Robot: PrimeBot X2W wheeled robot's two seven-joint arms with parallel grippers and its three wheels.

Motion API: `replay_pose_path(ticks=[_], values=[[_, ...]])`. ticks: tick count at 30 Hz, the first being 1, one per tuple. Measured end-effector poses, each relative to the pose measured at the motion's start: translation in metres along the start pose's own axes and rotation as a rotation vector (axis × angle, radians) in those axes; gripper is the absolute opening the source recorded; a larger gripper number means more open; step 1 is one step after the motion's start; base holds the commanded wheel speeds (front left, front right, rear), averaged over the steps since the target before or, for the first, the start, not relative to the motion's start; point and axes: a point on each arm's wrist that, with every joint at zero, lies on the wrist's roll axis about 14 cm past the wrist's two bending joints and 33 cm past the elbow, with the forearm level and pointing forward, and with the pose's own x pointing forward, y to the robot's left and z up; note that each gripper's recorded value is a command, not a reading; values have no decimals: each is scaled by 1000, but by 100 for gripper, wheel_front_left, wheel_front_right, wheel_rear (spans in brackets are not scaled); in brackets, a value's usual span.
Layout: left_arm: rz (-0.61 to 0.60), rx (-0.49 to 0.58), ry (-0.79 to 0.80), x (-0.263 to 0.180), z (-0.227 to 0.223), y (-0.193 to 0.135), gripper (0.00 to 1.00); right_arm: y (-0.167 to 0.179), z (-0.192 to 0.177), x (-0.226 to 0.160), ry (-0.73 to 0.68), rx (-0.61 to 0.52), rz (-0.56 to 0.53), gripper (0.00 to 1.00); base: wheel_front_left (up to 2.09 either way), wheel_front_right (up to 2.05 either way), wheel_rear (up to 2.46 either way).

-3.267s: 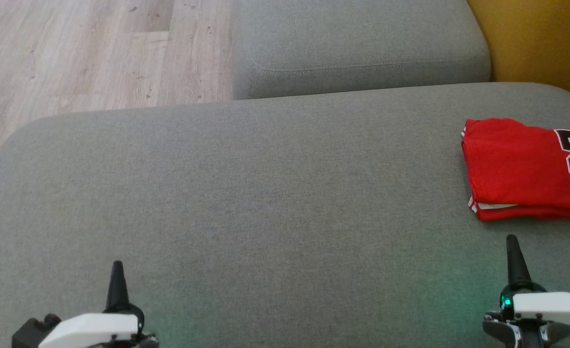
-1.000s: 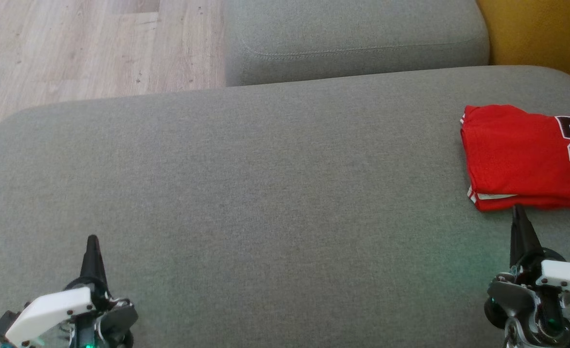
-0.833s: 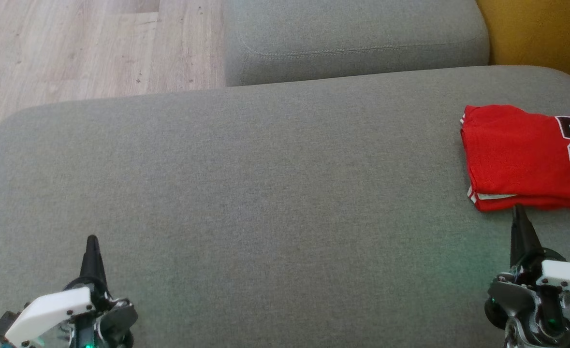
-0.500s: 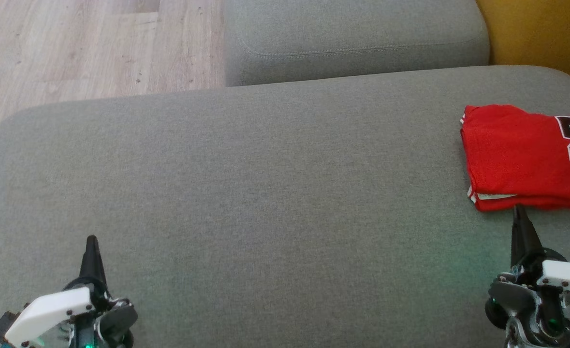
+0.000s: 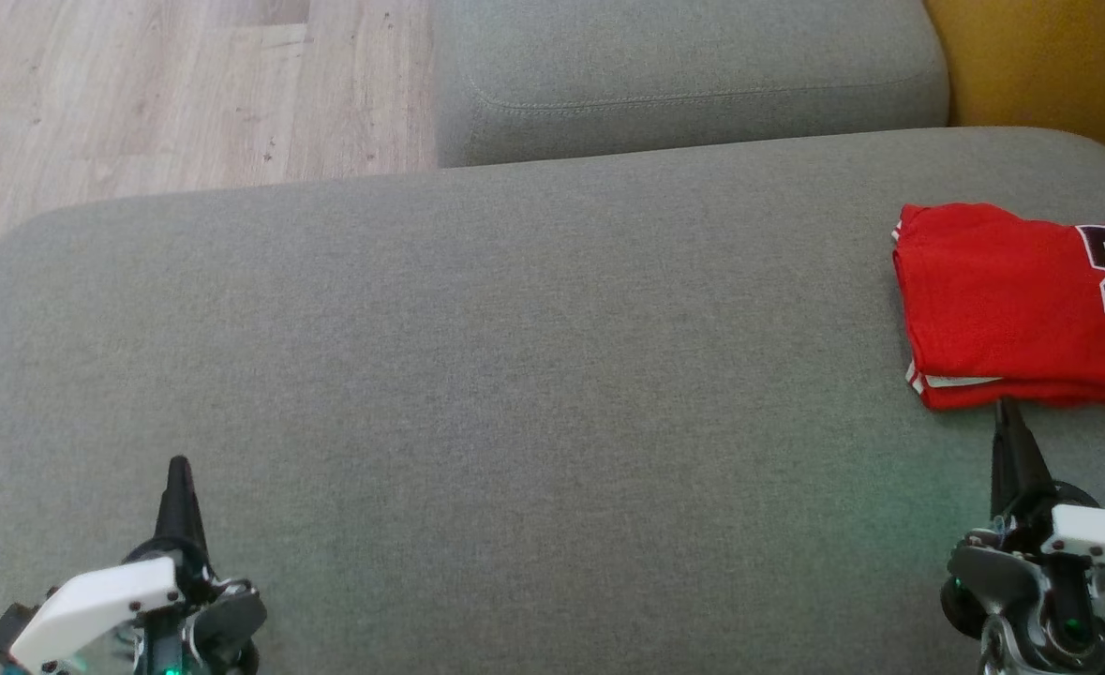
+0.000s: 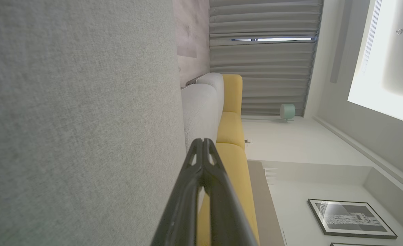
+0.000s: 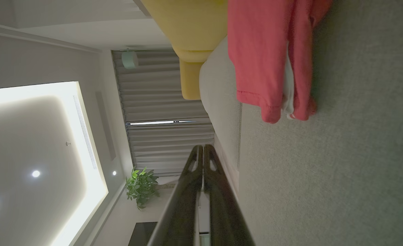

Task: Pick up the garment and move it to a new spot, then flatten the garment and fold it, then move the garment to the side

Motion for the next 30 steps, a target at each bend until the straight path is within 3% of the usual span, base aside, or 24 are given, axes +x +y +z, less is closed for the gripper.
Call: replay_pose_path(ticks=[30], values=[[1,2,2,0,-1,0,0,0,2,0,-4,-4,0,0,0,0,0]])
